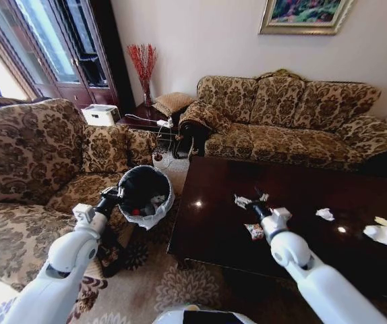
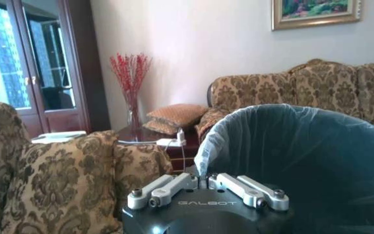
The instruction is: Move to the front of the table and place the trash on the table into the trash bin.
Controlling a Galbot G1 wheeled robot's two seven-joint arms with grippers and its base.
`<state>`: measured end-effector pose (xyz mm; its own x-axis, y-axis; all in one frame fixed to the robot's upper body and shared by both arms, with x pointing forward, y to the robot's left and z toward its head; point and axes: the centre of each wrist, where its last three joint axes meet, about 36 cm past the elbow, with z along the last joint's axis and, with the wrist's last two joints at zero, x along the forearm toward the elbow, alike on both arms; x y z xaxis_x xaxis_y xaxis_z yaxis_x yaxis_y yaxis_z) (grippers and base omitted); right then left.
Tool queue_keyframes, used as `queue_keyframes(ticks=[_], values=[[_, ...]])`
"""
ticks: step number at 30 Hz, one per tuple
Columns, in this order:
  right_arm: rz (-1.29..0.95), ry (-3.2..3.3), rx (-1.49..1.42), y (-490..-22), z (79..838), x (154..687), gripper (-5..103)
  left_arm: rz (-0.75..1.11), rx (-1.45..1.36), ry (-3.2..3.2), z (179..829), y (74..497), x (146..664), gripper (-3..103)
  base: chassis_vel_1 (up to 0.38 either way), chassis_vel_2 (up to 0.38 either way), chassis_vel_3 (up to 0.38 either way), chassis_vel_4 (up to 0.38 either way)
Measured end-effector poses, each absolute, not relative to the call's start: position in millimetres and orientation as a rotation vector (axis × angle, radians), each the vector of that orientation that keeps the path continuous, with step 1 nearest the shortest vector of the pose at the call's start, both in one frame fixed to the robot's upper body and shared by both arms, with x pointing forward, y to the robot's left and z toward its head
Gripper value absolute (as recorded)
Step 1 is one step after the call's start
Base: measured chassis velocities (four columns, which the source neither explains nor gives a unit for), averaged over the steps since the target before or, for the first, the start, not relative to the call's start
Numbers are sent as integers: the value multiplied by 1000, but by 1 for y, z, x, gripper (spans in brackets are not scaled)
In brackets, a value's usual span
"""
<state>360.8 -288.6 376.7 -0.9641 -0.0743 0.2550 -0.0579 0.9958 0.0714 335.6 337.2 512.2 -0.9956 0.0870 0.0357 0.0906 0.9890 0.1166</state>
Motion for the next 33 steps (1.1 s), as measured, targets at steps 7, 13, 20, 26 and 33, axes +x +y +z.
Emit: queue_keyframes(ticks=[7,13,20,26,33], values=[[-178,-2809,-70,-292,328,358,100,-180,-156,-3105,513,334,335,3,0,0,0,0],[-202,-2718,-221,-280,321,357,100,-176,-151,-3109,512,335,333,3,0,0,0,0],[-243,-2662,-255,-270,322,356,100,-207,-142,-3105,515,334,334,3,0,0,0,0],[-271,-2615,-263,-264,318,355,100,-212,-143,-3104,516,333,334,3,0,0,0,0],[-281,-2574,-276,-264,311,356,100,-218,-144,-3105,517,334,335,3,-8,-6,-7,-6]])
